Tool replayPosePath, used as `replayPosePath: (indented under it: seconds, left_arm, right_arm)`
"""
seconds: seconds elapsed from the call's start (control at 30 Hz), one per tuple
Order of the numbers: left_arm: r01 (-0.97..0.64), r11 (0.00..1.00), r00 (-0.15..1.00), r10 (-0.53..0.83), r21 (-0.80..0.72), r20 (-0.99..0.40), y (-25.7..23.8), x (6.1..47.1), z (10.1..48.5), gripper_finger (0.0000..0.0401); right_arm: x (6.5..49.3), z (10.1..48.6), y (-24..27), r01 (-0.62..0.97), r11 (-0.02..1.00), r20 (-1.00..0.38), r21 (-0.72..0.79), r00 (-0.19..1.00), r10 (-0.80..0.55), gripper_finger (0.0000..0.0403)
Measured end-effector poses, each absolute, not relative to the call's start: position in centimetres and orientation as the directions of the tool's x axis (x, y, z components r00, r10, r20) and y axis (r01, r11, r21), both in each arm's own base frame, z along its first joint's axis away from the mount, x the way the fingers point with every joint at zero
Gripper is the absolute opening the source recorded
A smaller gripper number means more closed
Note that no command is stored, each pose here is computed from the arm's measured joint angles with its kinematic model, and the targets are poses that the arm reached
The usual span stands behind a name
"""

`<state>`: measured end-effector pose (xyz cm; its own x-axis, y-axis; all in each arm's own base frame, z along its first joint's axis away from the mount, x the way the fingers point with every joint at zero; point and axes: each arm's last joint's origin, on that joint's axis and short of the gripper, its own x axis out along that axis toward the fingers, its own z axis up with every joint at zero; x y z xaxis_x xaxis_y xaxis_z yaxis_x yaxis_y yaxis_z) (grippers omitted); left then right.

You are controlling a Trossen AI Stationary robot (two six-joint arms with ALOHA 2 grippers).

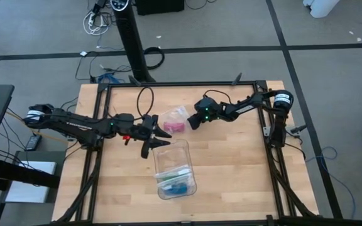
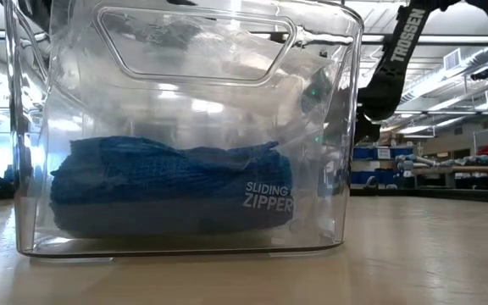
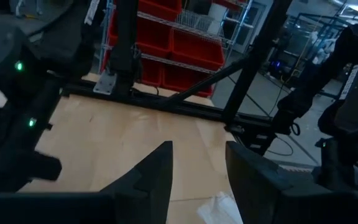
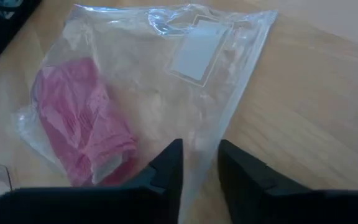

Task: Roll bandage
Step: Put the packed rolled pink bandage into the transparent bin

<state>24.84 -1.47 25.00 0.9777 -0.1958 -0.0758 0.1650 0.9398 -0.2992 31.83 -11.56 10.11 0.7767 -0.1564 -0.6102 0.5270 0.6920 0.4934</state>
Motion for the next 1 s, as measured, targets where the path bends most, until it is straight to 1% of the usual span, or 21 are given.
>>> replayPosePath:
  seconds: [0.13,0.2,0.37,0.47,0.6,0.77,0.9,1.0]
  left_arm:
    - [0.167,0.940,0.978,-0.196,-0.299,-0.071,-1.5,24.8,25.0,0.0155]
    - [0.169,0.939,0.978,-0.198,-0.299,-0.069,-1.5,24.8,25.1,0.0155]
    - [0.171,0.939,0.979,-0.197,-0.298,-0.060,-1.4,24.2,25.7,0.0155]
    - [0.134,0.946,0.983,-0.164,-0.296,-0.077,-1.2,23.7,25.9,0.0155]
    - [0.070,0.959,0.990,-0.100,-0.274,-0.097,-0.9,22.7,26.4,0.0155]
    - [-0.011,0.973,0.995,-0.012,-0.231,-0.097,-0.6,21.4,27.2,0.0155]
    - [-0.074,0.976,0.993,0.053,-0.203,-0.109,-0.4,20.3,27.7,0.0155]
    - [-0.125,0.974,0.988,0.104,-0.187,-0.118,-0.2,19.6,27.9,0.0154]
  right_arm:
    - [32.1,9.9,-11.4,0.496,0.730,-0.594,0.471,0.790,-0.153,0.0026]
    - [32.1,10.3,-11.1,0.479,0.749,-0.590,0.458,0.794,-0.147,0.0009]
    - [31.9,14.0,-10.6,0.415,0.800,-0.513,0.434,0.844,-0.159,0.0007]
    - [31.3,17.1,-9.7,0.385,0.836,-0.493,0.391,0.854,-0.163,0.0005]
    - [30.5,22.4,-8.1,0.368,0.892,-0.489,0.262,0.847,-0.206,0.0003]
    - [29.3,28.9,-5.7,0.330,0.935,-0.467,0.128,0.852,-0.237,0.0003]
    - [28.8,32.6,-3.5,0.281,0.959,-0.460,0.049,0.858,-0.228,0.0002]
    - [28.9,34.8,-1.8,0.218,0.976,-0.455,0.017,0.871,-0.186,0.0001]
